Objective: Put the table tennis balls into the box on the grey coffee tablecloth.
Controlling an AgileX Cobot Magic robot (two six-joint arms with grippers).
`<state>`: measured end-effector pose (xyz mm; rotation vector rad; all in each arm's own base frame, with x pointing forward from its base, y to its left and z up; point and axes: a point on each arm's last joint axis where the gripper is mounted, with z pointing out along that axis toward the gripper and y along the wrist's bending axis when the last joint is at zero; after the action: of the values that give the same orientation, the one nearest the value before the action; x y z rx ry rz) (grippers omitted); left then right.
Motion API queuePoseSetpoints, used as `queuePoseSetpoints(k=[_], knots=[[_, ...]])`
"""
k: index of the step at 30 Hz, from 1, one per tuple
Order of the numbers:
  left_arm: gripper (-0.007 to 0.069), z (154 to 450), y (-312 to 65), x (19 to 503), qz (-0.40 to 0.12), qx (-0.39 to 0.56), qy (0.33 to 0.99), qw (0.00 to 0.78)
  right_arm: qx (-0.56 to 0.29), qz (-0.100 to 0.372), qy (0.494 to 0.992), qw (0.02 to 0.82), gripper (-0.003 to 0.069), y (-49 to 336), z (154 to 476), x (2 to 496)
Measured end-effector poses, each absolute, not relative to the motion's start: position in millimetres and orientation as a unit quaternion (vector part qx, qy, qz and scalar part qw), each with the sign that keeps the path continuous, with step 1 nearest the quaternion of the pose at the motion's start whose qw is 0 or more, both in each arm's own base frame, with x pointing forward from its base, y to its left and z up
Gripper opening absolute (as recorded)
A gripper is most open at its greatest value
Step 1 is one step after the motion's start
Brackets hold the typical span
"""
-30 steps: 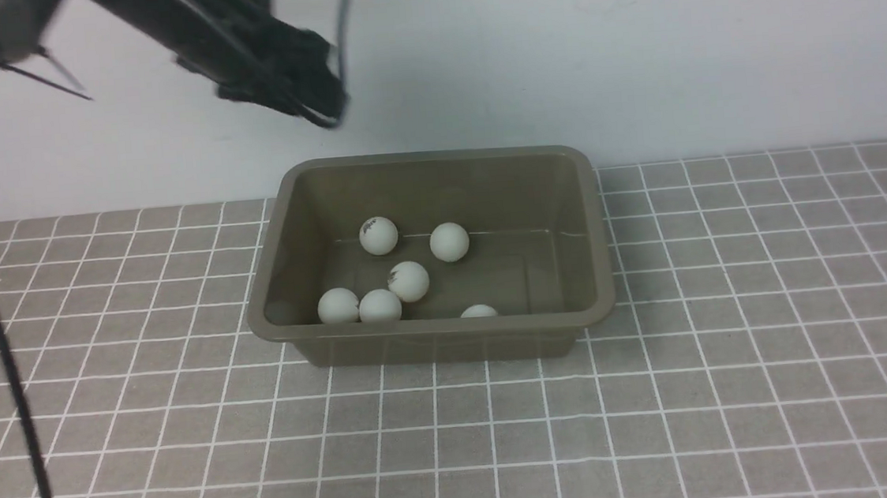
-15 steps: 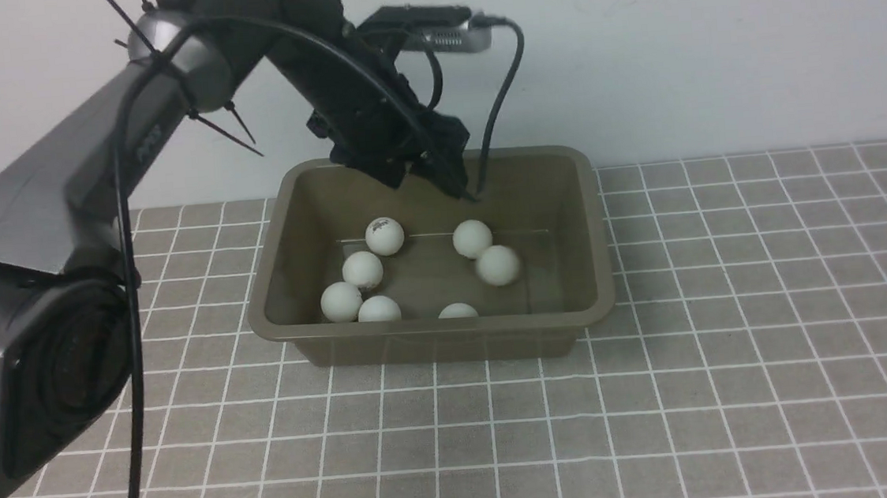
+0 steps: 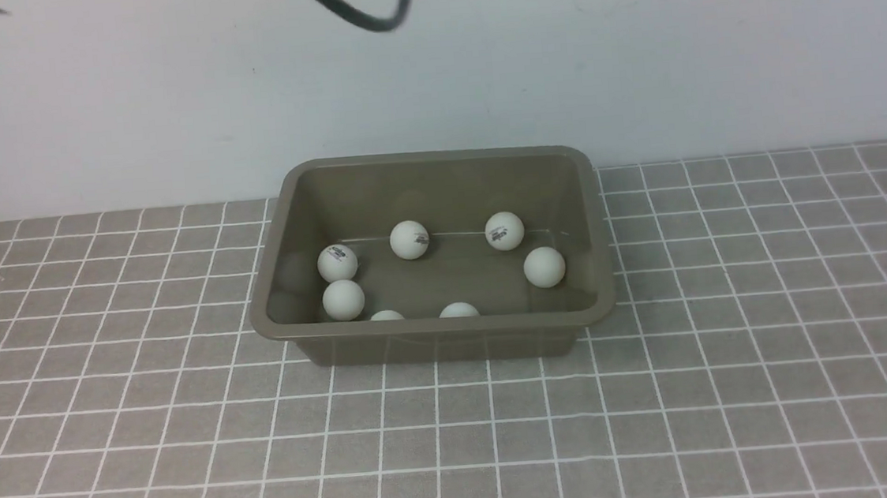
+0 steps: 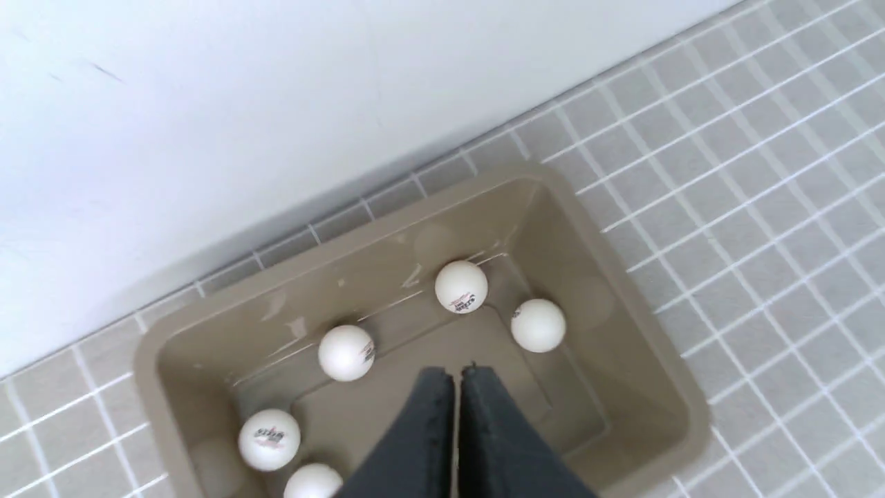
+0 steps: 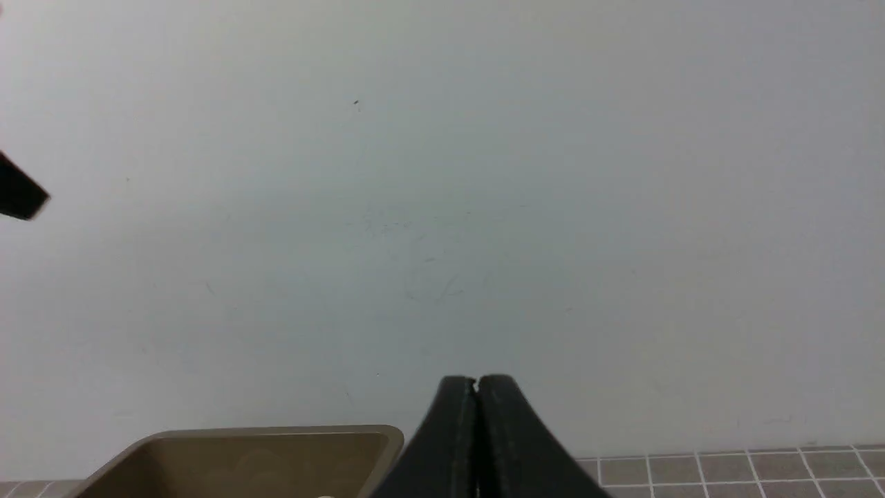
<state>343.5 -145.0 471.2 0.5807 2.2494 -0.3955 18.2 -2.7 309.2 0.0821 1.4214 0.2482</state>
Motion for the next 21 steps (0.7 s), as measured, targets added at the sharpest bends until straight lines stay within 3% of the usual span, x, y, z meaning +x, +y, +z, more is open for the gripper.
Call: queuePoseSetpoints(k=[6,10,21], knots=[[-0.0005,489,-122,283,-0.146,0.231,0.880,0.389,0.040,0.098,0.646,0.756,-0.0015,-5,310,18],[-0.0005,483,-100,226,-0.137,0.232,0.884,0.382,0.040,0.094,0.645,0.757,-0.0015,-5,310,18],[-0.0005,419,-49,101,-0.140,0.191,0.815,0.528,0.039,0.090,0.645,0.758,-0.0015,-6,310,18]])
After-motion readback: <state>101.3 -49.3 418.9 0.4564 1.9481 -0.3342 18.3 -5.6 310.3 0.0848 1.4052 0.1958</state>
